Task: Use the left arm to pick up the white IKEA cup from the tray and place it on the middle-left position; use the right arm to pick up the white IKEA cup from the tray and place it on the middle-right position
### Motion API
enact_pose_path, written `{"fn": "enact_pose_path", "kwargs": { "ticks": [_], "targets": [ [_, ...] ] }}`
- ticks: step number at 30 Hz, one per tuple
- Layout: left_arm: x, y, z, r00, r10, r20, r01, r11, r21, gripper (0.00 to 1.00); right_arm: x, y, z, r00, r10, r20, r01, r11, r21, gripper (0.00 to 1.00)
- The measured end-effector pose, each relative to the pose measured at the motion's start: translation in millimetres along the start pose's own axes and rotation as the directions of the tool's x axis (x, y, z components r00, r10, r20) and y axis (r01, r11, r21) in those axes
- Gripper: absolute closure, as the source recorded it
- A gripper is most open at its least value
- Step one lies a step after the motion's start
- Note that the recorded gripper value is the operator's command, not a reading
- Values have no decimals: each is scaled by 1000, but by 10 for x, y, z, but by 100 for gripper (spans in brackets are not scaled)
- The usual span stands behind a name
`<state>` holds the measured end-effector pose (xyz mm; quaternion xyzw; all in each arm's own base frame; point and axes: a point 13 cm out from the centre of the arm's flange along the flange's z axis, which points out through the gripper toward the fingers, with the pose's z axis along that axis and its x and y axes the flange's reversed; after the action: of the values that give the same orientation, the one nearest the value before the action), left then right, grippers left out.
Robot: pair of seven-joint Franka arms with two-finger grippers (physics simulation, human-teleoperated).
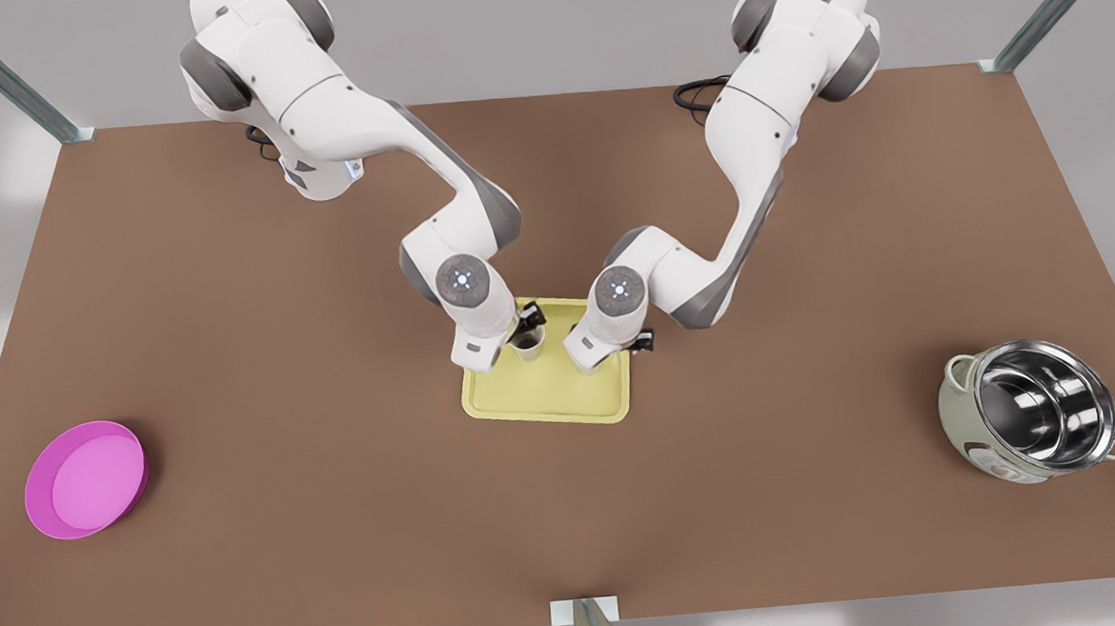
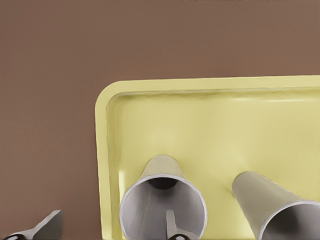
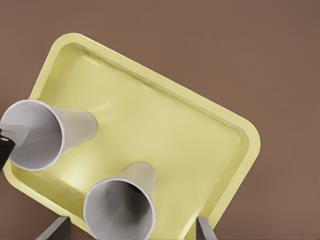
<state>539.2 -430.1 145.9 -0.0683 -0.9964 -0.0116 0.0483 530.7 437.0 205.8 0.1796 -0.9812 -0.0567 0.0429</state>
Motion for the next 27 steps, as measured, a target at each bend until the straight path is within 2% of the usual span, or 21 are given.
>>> {"fn": "enact_pose_path", "kwargs": {
  "ticks": [9, 11, 13, 14, 16, 18, 23, 27],
  "targets": [
    [-71, -18, 384, 996, -93, 6, 93, 996, 0, 0, 195, -124, 380, 998, 59, -22, -58, 998, 17, 4],
    [-119, -32, 389, 994, -110, 18, 110, 994, 6, 9, 226, -120, 446, 998, 65, -21, -64, 998, 17, 4],
    [-143, -41, 387, 992, -127, 25, 126, 992, 11, 33, 263, -121, 519, 997, 71, -22, -70, 997, 18, 4],
    [-153, -44, 384, 990, -136, 27, 135, 991, 14, 42, 285, -116, 567, 997, 73, -22, -72, 997, 19, 4],
    [-174, -60, 409, 988, -154, 31, 154, 988, 23, 50, 296, -76, 620, 997, 73, -16, -72, 997, 17, 4],
    [-191, -84, 411, 985, -170, 36, 169, 985, 32, 64, 281, -55, 653, 997, 76, -7, -76, 997, 14, 4],
    [-300, -104, 275, 975, -213, 61, 210, 976, 59, 77, 208, -153, 683, 995, 99, 10, -99, 995, 13, 4],
    [-698, 226, -250, 948, -301, 104, 291, 952, 98, 77, 210, -194, 757, 994, 105, 9, -105, 994, 15, 4]
  ]
}}
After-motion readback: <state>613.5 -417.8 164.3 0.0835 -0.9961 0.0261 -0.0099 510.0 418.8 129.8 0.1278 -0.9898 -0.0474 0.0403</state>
